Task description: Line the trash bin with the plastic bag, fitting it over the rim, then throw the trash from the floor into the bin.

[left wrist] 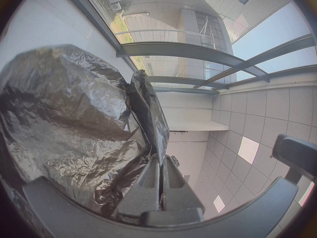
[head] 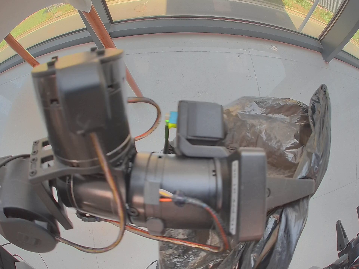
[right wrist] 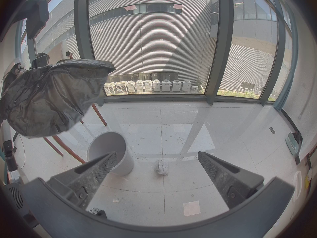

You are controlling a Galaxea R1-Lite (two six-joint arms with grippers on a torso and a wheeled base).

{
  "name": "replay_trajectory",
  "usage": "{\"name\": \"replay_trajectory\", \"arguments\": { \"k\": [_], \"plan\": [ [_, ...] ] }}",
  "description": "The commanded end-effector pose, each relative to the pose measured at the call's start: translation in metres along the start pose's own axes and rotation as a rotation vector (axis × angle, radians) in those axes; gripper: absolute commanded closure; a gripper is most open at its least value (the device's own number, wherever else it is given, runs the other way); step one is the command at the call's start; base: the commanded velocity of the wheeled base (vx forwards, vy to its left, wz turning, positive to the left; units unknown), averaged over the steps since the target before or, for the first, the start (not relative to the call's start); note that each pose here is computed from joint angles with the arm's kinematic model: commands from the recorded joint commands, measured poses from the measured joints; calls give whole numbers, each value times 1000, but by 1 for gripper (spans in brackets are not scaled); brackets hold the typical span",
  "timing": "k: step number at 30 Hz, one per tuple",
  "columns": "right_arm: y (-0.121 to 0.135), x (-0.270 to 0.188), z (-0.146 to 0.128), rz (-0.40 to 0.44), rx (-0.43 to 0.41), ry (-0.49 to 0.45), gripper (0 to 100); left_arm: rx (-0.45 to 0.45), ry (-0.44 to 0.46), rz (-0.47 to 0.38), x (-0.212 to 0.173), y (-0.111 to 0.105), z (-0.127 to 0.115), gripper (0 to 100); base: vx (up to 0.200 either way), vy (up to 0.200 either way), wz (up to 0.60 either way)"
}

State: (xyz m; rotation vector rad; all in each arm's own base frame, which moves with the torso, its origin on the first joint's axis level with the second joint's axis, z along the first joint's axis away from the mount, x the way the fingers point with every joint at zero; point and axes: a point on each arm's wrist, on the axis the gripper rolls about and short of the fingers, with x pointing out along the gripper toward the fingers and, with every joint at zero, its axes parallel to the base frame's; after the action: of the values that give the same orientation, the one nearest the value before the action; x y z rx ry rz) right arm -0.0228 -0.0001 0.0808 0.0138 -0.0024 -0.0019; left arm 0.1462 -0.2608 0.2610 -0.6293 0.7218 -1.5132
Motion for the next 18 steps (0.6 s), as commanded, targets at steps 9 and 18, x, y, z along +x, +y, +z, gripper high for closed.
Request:
{"name": "replay_trajectory", "arguments": {
  "k": [9,18],
  "plan": [
    [0,0,-5,-1,2,1,0,-33,42,38,30,27,-2,100,0,0,0],
    [0,0,-5,-1,2,1,0,48,-28,124,5,52,17,100,0,0,0]
  ]
}}
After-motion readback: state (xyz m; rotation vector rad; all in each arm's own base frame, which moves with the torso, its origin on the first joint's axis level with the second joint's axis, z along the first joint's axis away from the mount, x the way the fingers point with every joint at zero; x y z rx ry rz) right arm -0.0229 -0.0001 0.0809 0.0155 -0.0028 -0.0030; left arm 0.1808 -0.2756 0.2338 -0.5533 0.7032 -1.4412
